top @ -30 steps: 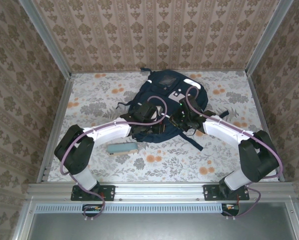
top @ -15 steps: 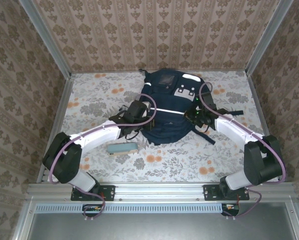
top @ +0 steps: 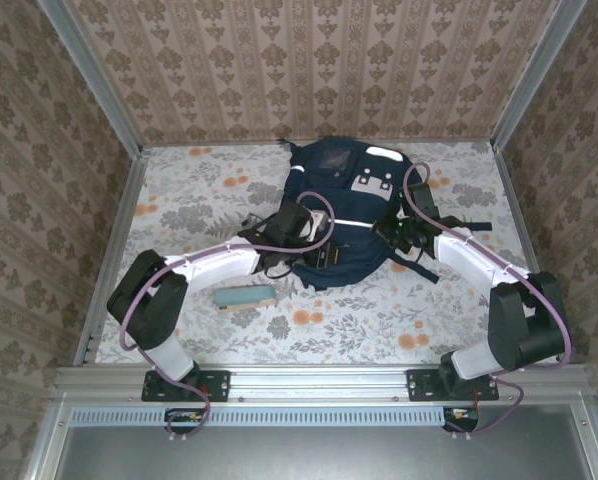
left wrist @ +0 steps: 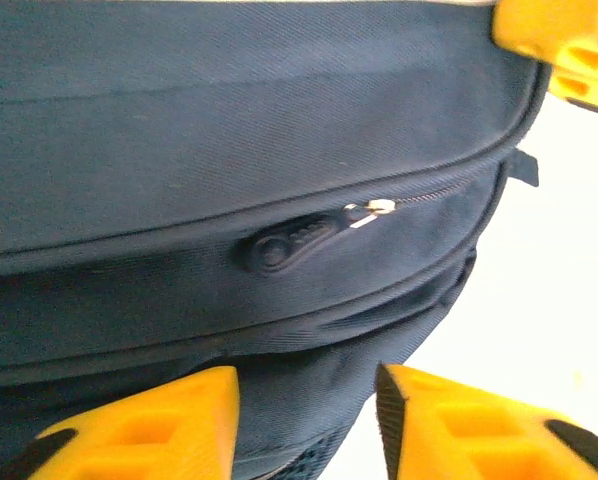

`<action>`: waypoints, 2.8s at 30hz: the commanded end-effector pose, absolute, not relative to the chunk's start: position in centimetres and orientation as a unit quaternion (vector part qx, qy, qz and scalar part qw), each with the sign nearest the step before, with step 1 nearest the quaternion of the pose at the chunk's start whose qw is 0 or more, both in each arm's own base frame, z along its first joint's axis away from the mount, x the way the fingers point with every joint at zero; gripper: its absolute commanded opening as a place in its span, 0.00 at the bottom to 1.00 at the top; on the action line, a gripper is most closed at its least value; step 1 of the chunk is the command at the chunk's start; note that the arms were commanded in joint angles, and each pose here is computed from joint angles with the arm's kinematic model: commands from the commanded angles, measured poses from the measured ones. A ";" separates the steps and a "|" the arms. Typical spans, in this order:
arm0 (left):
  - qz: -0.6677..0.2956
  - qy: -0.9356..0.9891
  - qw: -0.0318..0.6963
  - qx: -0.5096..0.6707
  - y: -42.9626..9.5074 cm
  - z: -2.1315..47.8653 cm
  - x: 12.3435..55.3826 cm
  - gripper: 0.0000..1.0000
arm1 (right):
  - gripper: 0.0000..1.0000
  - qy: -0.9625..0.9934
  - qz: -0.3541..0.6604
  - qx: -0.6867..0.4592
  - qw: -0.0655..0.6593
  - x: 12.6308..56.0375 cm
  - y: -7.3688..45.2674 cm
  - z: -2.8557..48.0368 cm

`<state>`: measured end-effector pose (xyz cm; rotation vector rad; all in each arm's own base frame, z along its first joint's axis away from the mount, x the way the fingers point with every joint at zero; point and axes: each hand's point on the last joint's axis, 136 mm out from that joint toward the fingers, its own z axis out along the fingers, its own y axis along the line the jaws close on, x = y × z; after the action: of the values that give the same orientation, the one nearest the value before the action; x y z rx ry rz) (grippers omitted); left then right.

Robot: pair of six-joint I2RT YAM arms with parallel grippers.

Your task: Pack the student bag

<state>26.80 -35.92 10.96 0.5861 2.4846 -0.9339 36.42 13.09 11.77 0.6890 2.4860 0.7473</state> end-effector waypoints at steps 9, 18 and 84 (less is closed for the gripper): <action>-0.355 0.874 0.232 0.235 -38.3 11.9 28.6 0.60 | 0.05 0.885 0.337 0.232 0.223 36.7 15.1 15.0; -0.359 0.865 0.243 0.252 -39.1 12.1 29.0 0.61 | 0.05 0.883 0.344 0.232 0.220 36.8 15.4 15.2; -0.371 0.827 0.324 0.272 -37.9 14.6 28.3 0.00 | 0.43 0.848 0.329 0.347 0.228 33.9 12.8 14.0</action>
<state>28.51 -36.86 11.19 0.6768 2.2856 -0.9033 33.04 13.46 12.94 0.8985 2.4148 0.9131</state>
